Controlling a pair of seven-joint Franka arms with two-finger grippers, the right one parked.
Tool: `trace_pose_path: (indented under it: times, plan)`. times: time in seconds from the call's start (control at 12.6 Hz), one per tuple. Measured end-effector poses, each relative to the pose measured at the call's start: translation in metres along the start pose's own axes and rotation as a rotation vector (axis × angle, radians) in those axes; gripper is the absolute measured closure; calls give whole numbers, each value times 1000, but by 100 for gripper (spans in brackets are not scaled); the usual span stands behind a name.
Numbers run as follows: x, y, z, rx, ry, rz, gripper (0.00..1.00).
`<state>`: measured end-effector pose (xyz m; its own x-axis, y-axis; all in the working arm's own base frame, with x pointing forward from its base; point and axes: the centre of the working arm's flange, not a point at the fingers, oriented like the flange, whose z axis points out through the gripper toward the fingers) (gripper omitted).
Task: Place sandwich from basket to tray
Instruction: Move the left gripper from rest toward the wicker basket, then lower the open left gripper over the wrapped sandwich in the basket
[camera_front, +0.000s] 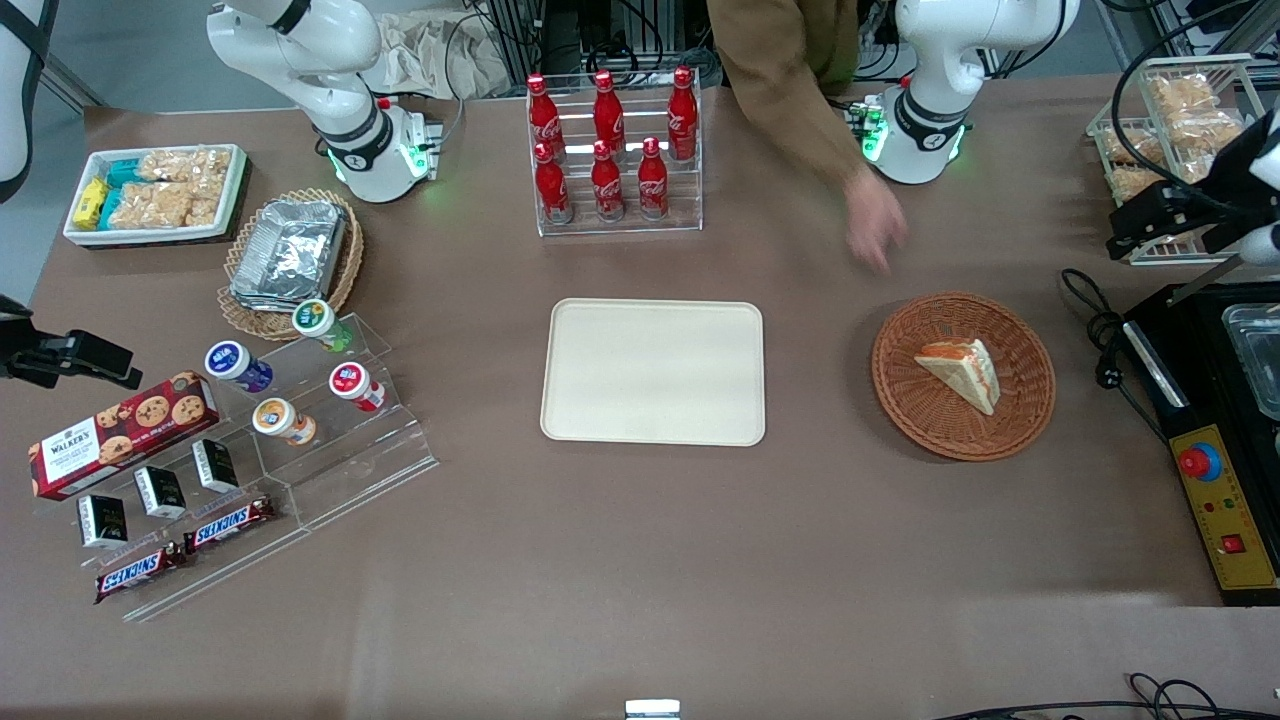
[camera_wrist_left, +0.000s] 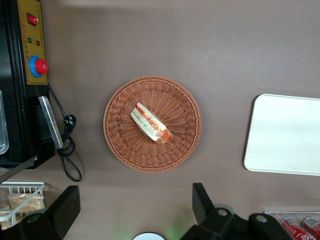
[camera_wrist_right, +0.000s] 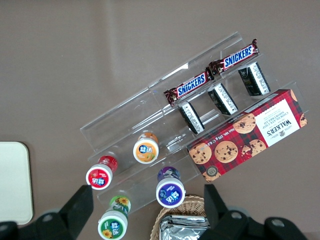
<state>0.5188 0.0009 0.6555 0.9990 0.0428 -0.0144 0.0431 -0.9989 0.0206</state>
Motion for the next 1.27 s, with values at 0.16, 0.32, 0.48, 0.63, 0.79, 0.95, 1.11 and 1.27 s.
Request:
trace_pose_path:
  times: [0.16, 0.32, 0.48, 0.63, 0.79, 0.95, 1.11, 1.27]
  plan:
    - [0, 0, 0, 0, 0, -1, 0]
    - [0, 0, 1, 0, -5, -23, 0]
    - [0, 0, 7, 4, -27, -174, 0]
    - [1, 0, 28, 16, -66, -353, 0]
    - [5, -1, 62, 25, -83, -481, 0]
    - [4, -2, 105, 20, -65, -562, 0]
    - [-7, -5, 149, 10, -46, -606, 0]
    - [-18, -7, 190, 3, -31, -641, 0]
